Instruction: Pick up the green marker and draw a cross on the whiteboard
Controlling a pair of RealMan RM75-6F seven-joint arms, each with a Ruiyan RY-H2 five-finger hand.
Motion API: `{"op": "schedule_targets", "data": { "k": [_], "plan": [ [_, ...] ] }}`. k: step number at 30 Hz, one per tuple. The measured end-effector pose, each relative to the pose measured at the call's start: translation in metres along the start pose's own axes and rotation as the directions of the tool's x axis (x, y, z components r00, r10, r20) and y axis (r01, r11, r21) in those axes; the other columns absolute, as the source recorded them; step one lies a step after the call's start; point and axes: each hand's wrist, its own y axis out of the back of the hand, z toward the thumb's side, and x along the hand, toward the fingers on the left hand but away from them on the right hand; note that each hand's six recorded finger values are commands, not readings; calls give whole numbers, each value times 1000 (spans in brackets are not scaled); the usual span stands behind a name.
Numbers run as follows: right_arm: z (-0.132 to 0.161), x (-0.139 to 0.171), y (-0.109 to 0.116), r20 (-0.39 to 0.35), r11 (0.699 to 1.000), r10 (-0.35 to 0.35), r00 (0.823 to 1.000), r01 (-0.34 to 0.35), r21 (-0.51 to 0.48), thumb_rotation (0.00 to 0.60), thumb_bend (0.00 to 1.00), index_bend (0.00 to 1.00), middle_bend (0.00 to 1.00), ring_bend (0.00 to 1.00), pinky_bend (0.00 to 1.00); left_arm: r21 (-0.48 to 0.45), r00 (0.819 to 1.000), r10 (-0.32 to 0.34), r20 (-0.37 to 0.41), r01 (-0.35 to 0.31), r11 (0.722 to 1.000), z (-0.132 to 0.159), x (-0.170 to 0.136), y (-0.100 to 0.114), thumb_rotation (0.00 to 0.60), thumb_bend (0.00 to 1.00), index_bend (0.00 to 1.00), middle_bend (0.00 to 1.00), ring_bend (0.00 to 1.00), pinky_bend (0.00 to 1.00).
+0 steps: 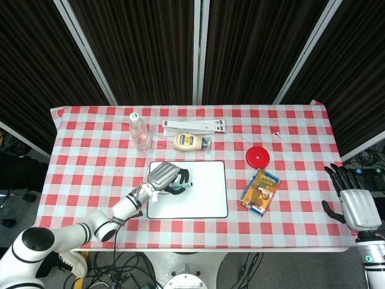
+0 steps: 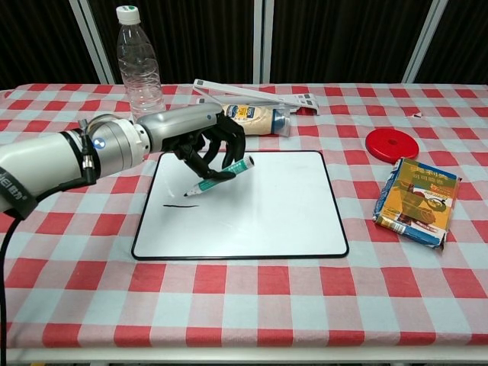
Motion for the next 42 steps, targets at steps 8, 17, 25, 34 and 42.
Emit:
{"op": "schedule_targets", "data": {
  "k": [8, 17, 25, 34, 42],
  "plan": [
    [1, 0, -1, 0, 1000, 3, 1000, -3, 2, 600, 270, 0, 41, 0, 0, 11, 1000, -11, -13, 11, 1000, -6, -2, -6, 600, 412, 575, 592, 643, 915],
    [3, -1, 0, -8, 1000, 3, 1000, -3, 0, 600, 268, 0, 41, 0, 0, -12, 999, -32, -7, 32, 999, -1, -7, -15, 600, 411, 575, 592, 643, 915],
    [2, -1, 0, -12, 1000, -1, 1000, 1, -5, 600, 271, 0, 41, 0, 0, -31, 997, -73, -13, 73, 997, 3, -21, -28, 600, 412, 573, 591, 643, 915],
    [0, 1, 1, -12, 1000, -12, 1000, 12, -11, 600, 267, 0, 41, 0, 0, -64, 996, -89, -3, 89, 994, 14, -36, -34, 600, 410, 570, 590, 636, 915],
    [1, 1, 1, -14, 1000, -13, 1000, 13, -9, 600, 267, 0, 41, 0, 0, -96, 1000, -28, -5, 28, 995, 17, -29, -12, 600, 409, 570, 590, 634, 915]
  ]
}}
